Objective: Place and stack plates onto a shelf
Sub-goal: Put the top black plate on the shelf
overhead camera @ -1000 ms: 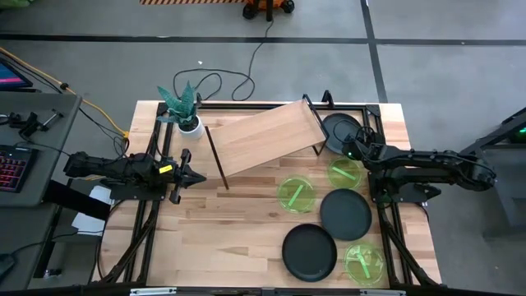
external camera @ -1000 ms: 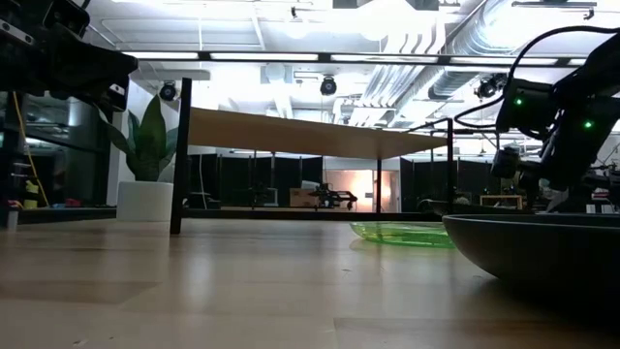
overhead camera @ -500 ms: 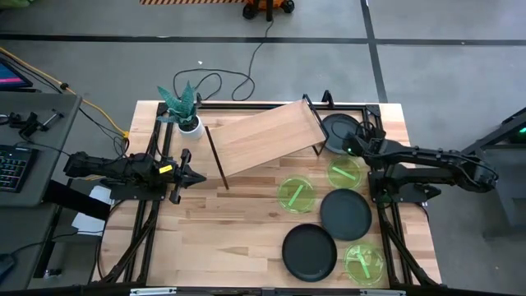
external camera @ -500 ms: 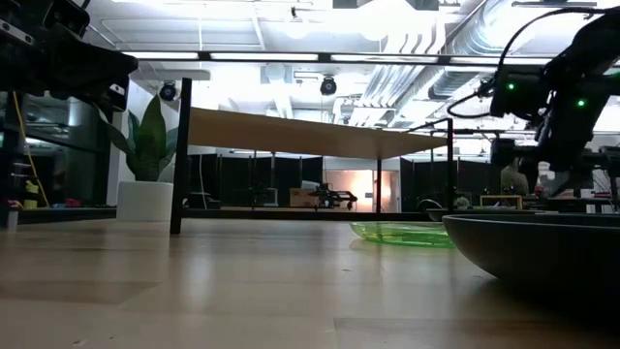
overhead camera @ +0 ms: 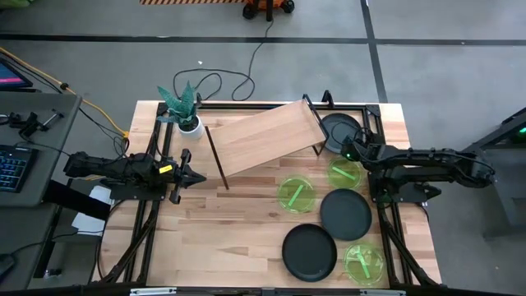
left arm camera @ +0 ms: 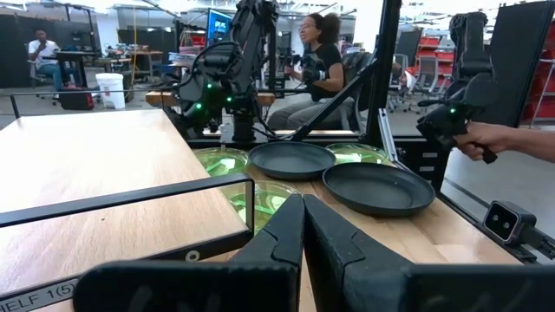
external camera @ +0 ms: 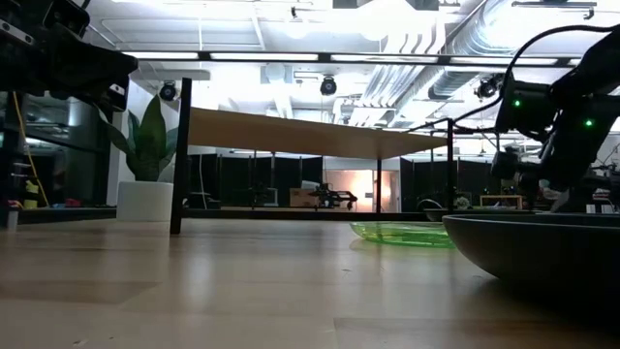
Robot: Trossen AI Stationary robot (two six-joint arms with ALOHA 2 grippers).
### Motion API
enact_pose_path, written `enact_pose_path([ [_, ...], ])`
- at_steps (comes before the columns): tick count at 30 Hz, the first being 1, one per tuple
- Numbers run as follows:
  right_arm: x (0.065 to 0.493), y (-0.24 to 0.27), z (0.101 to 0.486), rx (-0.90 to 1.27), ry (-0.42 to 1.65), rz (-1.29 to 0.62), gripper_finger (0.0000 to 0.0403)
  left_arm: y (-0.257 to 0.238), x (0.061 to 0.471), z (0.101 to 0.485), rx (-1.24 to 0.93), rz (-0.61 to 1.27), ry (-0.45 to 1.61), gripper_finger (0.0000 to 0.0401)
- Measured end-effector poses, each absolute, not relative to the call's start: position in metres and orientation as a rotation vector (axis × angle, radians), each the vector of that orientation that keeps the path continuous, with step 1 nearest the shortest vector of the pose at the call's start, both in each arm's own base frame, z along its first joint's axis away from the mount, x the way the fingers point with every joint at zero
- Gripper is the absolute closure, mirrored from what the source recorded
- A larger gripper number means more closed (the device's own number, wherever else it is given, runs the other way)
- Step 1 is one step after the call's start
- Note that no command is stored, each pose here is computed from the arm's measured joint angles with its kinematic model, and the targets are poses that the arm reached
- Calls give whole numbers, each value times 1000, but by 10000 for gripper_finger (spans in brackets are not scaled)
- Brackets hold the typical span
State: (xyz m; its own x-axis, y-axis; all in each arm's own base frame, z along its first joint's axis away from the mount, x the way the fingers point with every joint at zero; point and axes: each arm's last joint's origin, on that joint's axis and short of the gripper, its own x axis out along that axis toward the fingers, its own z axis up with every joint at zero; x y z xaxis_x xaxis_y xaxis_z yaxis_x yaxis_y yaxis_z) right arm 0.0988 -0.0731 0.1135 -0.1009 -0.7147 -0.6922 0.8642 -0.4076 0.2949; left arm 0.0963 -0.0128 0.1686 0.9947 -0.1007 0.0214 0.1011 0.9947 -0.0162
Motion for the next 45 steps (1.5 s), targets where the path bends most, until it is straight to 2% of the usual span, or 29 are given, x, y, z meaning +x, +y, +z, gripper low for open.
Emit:
enact_pose_path([
  [16,108,-78,101,958,233,-1800,282,-13,96,169,-17,-101,-21,401],
  [19,107,-78,101,949,219,-1810,307,-13,96,169,-17,-101,-21,401],
  [24,106,-79,101,921,182,-1833,391,-13,96,169,-17,-101,-20,401],
  [33,106,-78,107,881,110,-1825,402,-13,96,169,-17,-101,-21,401],
  [45,97,-72,142,807,-46,-1751,402,-13,96,169,-17,-101,-21,401],
])
